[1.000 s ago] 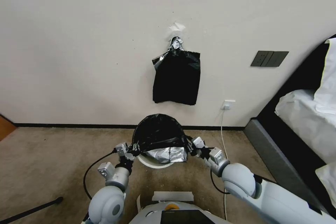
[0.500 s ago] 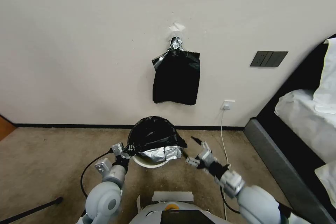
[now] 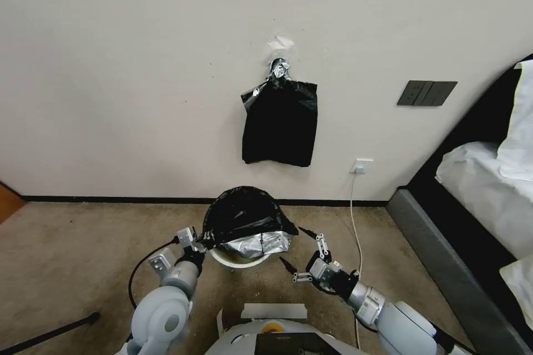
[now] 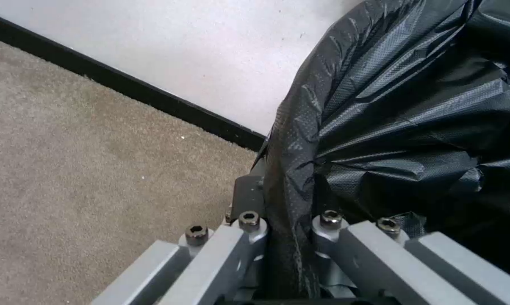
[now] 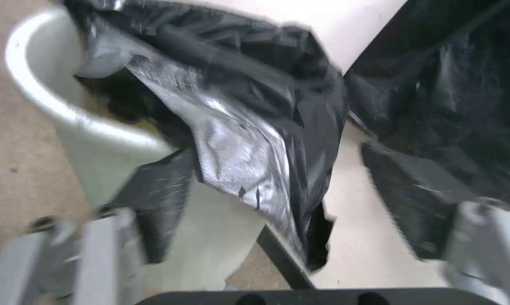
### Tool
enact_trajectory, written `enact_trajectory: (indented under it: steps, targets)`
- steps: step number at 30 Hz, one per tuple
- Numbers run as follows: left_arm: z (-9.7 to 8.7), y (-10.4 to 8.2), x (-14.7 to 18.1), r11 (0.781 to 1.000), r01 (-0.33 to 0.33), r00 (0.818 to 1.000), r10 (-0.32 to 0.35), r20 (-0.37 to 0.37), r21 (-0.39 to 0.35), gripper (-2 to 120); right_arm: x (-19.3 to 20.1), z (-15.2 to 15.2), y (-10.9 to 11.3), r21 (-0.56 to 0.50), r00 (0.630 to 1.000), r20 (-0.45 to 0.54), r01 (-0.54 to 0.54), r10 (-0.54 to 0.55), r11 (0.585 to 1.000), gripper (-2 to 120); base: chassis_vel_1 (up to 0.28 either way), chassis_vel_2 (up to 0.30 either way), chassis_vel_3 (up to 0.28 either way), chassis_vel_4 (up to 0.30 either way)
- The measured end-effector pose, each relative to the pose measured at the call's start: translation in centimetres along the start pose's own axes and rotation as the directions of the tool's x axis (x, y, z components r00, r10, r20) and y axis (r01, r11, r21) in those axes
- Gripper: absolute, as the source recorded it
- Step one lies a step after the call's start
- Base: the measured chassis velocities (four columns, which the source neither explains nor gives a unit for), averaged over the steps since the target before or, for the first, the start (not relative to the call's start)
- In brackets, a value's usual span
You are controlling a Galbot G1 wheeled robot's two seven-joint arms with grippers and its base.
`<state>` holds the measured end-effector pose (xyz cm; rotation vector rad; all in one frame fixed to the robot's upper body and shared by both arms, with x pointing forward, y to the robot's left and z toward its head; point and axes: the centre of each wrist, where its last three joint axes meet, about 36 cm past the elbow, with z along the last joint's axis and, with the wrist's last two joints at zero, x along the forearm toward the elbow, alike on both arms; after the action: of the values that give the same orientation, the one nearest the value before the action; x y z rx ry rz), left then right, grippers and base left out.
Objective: Place a trash bag onto the trash bin.
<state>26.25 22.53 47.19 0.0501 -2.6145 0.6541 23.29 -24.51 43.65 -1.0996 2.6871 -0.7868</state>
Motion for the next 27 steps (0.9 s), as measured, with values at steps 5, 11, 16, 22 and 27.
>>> enact_trajectory:
  steps: [5, 11, 16, 22, 27]
  targets:
    - [0.0, -0.4, 0.3, 1.000, -0.014, 1.000, 0.014, -0.010, -0.001, 1, -0.4, 0.1, -0.3, 0.012, 1.000, 0.006, 0.002, -0.002, 1.000, 51, 0.000, 0.000, 0.000, 0.000]
    - [-0.2, -0.9, 0.9, 0.999, -0.036, 0.999, 0.036, -0.011, -0.012, 1, -1.0, 0.1, -0.6, 0.032, 0.999, 0.019, 0.035, -0.036, 0.999, 29, 0.000, 0.000, 0.000, 0.000]
    - [-0.3, -1.1, 1.4, 0.998, -0.051, 0.999, 0.051, 0.003, -0.045, 1, -1.2, 0.0, -0.9, 0.041, 0.999, 0.028, 0.041, -0.042, 0.998, 10, 0.000, 0.000, 0.000, 0.000]
    - [-0.3, -1.1, 1.5, 0.996, -0.050, 0.999, 0.051, 0.015, -0.068, 1, -1.2, -0.2, -0.5, 0.009, 0.998, 0.037, 0.043, -0.043, 0.999, 0, 0.000, 0.000, 0.000, 0.000]
    - [-0.7, -1.2, 1.6, 0.998, -0.044, 0.999, 0.045, 0.017, -0.042, 1, -1.0, 0.2, -0.6, -0.031, 0.986, 0.136, 0.097, -0.092, 0.995, 0, 0.000, 0.000, 0.000, 0.000]
